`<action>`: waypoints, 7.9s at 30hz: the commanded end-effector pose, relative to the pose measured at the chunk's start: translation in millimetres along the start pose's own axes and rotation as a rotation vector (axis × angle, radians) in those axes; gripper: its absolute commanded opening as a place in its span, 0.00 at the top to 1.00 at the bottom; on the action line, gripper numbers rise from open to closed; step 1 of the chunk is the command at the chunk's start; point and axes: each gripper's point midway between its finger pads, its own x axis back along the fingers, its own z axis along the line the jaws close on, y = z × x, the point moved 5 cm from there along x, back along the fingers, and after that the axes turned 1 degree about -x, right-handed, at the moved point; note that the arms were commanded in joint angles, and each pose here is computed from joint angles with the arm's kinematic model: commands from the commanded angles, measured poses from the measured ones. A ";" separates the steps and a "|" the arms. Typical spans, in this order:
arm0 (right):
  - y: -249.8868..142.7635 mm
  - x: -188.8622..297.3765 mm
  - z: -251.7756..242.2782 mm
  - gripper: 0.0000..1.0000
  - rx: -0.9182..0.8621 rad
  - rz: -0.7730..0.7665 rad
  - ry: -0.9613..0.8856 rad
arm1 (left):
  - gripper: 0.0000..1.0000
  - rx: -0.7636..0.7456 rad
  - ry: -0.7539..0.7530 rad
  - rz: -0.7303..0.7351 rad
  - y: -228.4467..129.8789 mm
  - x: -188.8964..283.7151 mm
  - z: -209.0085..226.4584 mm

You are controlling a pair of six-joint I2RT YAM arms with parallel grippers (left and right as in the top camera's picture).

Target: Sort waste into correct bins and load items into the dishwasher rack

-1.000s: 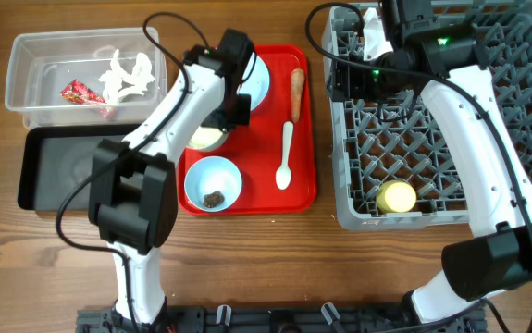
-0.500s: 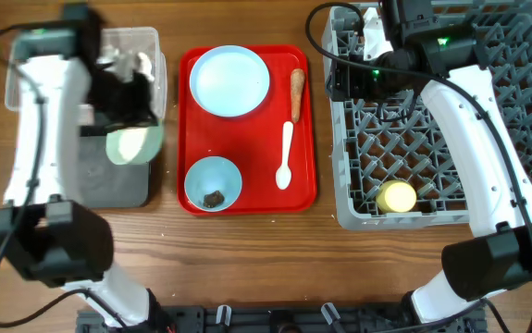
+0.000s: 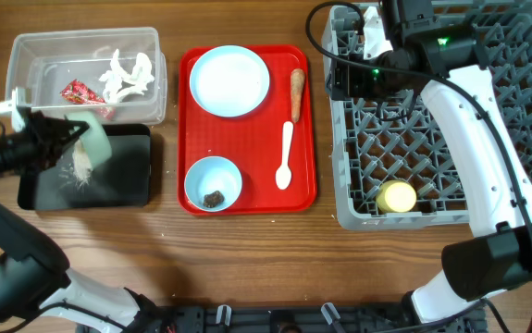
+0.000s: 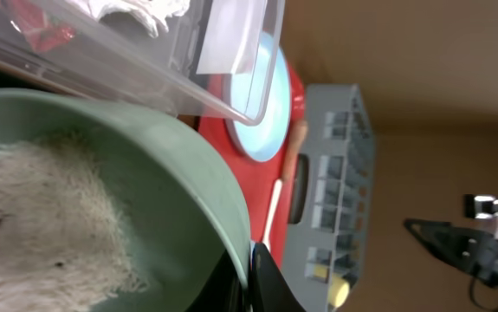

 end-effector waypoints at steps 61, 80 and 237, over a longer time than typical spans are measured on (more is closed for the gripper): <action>4.2 -2.2 0.3 0.18 0.002 -0.009 -0.008 | 0.96 -0.614 0.624 0.098 -114.0 -201.4 -135.4; 3.6 -2.2 0.2 0.19 0.001 -0.006 -0.009 | 0.39 -0.653 0.746 0.132 -172.5 -247.5 -147.5; -39.2 -195.3 91.9 0.38 0.049 0.283 0.111 | 0.49 -0.062 0.872 -0.191 -48.6 -75.8 -76.1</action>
